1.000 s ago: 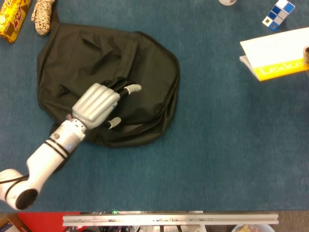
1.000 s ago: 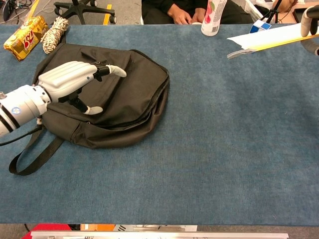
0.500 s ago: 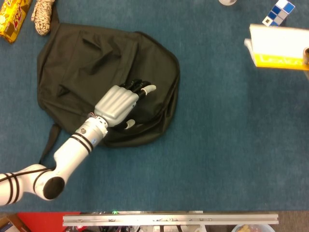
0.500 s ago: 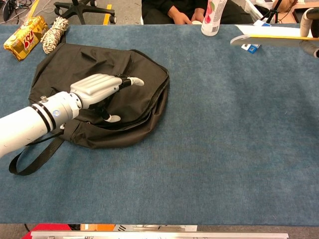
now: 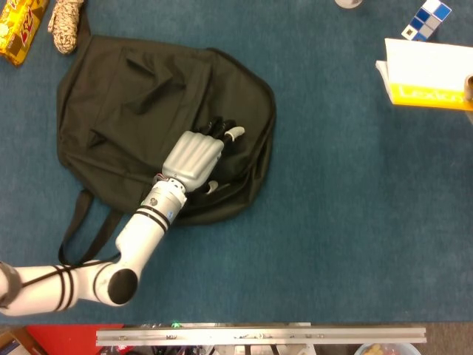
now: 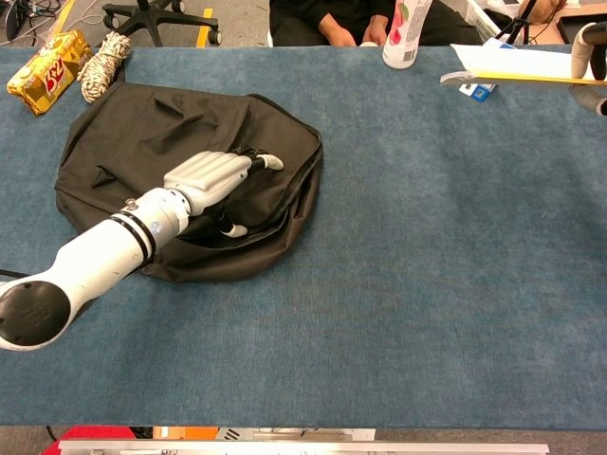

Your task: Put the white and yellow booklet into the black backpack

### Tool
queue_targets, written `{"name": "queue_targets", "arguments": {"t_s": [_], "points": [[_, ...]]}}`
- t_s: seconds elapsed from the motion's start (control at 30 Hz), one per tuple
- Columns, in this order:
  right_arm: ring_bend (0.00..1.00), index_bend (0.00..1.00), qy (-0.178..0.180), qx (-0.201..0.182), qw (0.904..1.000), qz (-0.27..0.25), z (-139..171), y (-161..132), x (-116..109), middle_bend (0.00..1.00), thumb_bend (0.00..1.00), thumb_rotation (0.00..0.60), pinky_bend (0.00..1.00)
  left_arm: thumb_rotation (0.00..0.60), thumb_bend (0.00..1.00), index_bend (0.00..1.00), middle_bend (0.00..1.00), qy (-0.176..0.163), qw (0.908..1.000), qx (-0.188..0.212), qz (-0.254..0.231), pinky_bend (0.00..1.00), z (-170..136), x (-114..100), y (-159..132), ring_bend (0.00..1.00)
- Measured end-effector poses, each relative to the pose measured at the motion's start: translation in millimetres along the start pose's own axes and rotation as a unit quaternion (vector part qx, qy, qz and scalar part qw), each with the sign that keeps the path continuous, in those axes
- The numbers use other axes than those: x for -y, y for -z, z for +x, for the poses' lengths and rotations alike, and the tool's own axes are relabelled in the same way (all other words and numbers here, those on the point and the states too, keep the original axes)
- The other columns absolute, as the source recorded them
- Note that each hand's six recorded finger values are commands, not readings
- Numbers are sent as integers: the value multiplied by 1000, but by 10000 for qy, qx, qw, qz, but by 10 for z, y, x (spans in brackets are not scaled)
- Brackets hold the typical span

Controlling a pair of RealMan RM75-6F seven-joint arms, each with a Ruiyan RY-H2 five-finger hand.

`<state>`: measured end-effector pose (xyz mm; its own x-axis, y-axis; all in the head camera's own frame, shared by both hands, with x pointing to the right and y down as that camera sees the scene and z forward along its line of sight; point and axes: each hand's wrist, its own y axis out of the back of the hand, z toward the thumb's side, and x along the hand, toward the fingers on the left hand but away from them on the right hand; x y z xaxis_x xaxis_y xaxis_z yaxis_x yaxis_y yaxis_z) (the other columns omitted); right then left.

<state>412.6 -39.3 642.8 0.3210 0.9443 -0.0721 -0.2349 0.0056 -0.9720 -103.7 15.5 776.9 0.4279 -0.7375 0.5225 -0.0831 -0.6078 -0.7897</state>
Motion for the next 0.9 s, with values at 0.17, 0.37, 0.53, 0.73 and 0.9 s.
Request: {"name": "queue_targets", "arguments": {"t_s": [0.17, 0.37, 0.53, 0.73, 0.9], "points": [[612, 895, 16, 23, 10000, -50, 4, 14, -14, 703, 286, 600, 722, 600, 205, 499, 518, -461, 9982, -210, -314, 665, 76, -44, 69, 510], [613, 896, 15, 28, 9999, -151, 29, 16, -31, 704, 286, 600, 723, 600, 329, 715, 774, -977, 9918, -207, -798, 953, 120, -178, 114, 760], [615, 899, -13, -40, 9997, -243, 65, -11, -36, 706, 285, 600, 724, 600, 358, 765, 821, -1374, 9794, -163, -1467, 996, 119, -409, 145, 800], [615, 900, -5, -279, 9990, -349, 113, -118, -57, 707, 285, 600, 724, 600, 358, 762, 820, -1569, 9699, -6, -1863, 998, 46, -692, 58, 802], [616, 900, 56, -589, 9972, -460, 85, -309, -80, 707, 285, 600, 724, 600, 358, 761, 819, -1642, 9660, 187, -1988, 998, -58, -899, -88, 802]]}}
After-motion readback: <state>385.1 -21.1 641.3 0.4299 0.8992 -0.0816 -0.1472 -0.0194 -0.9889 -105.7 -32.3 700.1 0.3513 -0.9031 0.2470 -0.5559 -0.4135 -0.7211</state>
